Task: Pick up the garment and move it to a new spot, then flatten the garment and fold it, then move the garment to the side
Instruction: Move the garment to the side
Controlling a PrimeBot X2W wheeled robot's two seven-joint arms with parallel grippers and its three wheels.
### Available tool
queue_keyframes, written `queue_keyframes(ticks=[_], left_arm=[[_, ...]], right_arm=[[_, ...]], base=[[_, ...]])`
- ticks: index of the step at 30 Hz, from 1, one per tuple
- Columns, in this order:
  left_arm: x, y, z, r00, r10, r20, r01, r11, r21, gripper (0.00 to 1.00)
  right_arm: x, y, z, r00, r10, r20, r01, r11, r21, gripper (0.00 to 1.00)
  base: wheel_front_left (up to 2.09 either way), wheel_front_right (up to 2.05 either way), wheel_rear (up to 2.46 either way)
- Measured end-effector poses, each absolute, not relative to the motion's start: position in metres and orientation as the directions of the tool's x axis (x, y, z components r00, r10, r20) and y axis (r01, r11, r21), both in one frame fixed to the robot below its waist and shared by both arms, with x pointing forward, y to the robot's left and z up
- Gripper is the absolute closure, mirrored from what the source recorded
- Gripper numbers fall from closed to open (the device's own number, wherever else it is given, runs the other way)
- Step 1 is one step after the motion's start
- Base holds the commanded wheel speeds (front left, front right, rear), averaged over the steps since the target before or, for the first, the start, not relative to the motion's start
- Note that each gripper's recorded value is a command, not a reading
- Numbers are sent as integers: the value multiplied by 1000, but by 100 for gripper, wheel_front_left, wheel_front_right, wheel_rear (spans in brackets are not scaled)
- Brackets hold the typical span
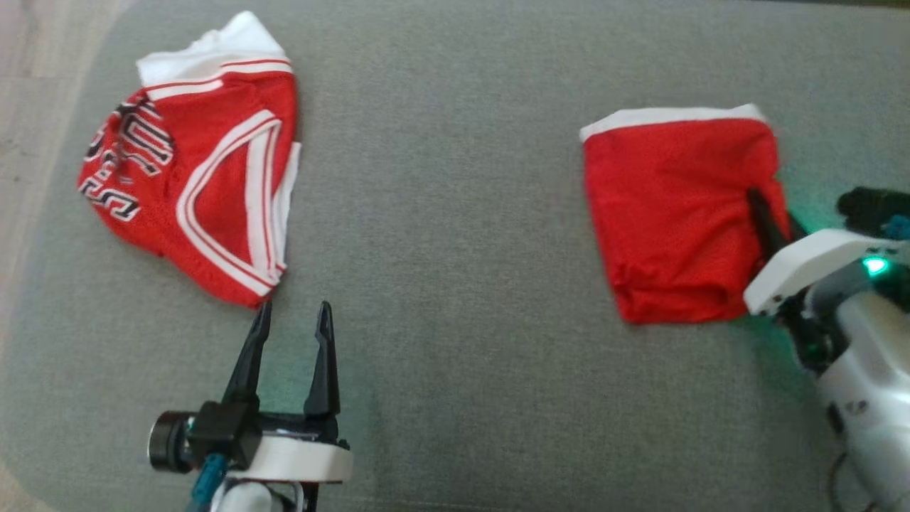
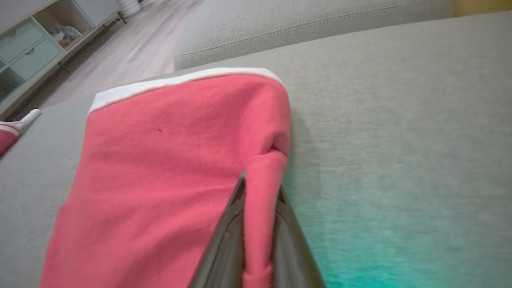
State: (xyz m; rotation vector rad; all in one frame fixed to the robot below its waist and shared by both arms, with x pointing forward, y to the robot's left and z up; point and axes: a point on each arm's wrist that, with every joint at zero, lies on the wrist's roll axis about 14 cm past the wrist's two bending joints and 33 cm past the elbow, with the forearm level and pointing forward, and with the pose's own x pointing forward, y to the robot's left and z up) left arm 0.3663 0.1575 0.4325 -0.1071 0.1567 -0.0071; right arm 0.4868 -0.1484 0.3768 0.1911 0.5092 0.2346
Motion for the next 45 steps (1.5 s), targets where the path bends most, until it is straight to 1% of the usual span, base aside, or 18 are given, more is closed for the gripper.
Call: queue_keyframes(ticks=[3,9,15,23,24,25,26,30,33,35,37,41,44,45], left_arm=[[378,150,431,988,-43,-151,26,993,-111,0],[408,135,423,983,-105,-149,89,990,-113,0],[440,117,407,972,-178,-151,158,978,-132,0],[459,100,386,958,-228,-173,202,967,-158,0],[459,98,384,957,-232,-176,205,966,-161,0],[459,97,384,956,-235,-176,207,965,-162,0],[458,97,385,956,-235,-175,208,965,-161,0],[455,101,396,961,-225,-159,201,967,-154,0],[450,107,411,970,-203,-133,184,973,-141,0],[442,112,419,975,-184,-126,167,977,-130,0],[429,117,425,978,-167,-125,152,981,-122,0],[401,127,437,984,-127,-121,115,989,-97,0],[380,137,446,990,-89,-107,81,993,-84,0],[373,139,449,991,-81,-103,73,994,-82,0]], right_arm=[[491,-184,375,854,211,-476,-145,974,171,100],[501,-282,377,860,33,-509,-42,999,-7,100],[500,-369,379,831,-140,-539,34,979,-201,100],[507,-417,387,824,-247,-510,83,943,-323,100],[507,-423,390,823,-264,-503,96,937,-336,98],[507,-429,394,820,-282,-498,111,932,-346,55],[507,-434,399,821,-298,-487,126,926,-355,0],[509,-439,420,842,-323,-432,140,904,-405,0],[513,-414,431,885,-284,-369,139,917,-373,0],[510,-380,426,908,-224,-353,107,941,-321,0],[500,-337,417,928,-142,-344,54,966,-252,0],[463,-259,410,953,8,-301,-45,992,-119,0],[431,-213,411,955,107,-276,-127,990,-58,0],[420,-201,412,956,124,-266,-135,990,-25,0]], base=[[0,0,0],[0,0,0],[0,0,0],[0,0,0],[0,0,0],[0,0,0],[0,0,0],[0,0,0],[0,0,0],[0,0,0],[0,0,0],[0,0,0],[0,0,0],[0,0,0]])
